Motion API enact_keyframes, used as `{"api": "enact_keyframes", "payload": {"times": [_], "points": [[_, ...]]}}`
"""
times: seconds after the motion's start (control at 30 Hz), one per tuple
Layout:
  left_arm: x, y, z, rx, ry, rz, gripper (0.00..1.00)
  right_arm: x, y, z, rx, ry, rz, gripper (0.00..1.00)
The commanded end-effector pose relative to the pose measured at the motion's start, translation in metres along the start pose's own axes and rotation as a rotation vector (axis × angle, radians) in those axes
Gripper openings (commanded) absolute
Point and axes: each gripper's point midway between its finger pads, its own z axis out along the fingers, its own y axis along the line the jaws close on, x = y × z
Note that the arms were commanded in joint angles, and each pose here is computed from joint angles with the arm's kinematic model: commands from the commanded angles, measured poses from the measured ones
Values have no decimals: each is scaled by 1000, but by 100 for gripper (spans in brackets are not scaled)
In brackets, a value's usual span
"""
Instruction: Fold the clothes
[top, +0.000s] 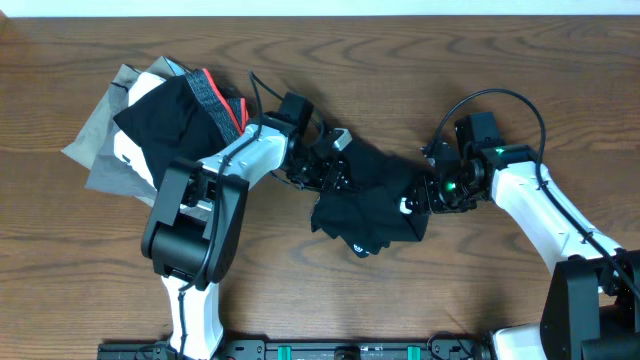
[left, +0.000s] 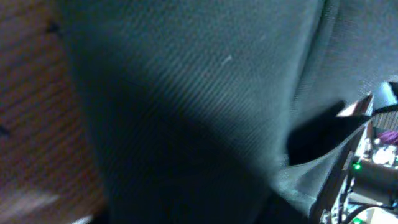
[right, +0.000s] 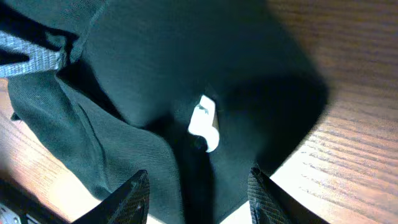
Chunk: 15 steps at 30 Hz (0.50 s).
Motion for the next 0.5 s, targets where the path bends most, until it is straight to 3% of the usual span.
{"api": "enact_keyframes", "payload": {"times": [0.0, 0.07, 0.27, 0.47], "points": [[6, -2, 9, 3, 29, 25, 15, -5, 2, -5, -15, -27, -18, 49], [4, -11, 6, 29, 22, 31, 6, -5, 2, -6, -14, -31, -18, 48], [-36, -66, -71, 71, -136, 87, 6, -8, -6, -8, -8, -42, 4, 47], [-67, -78, -202, -178, -464, 188, 6, -11, -15, -12, -4, -60, 37, 47]]}}
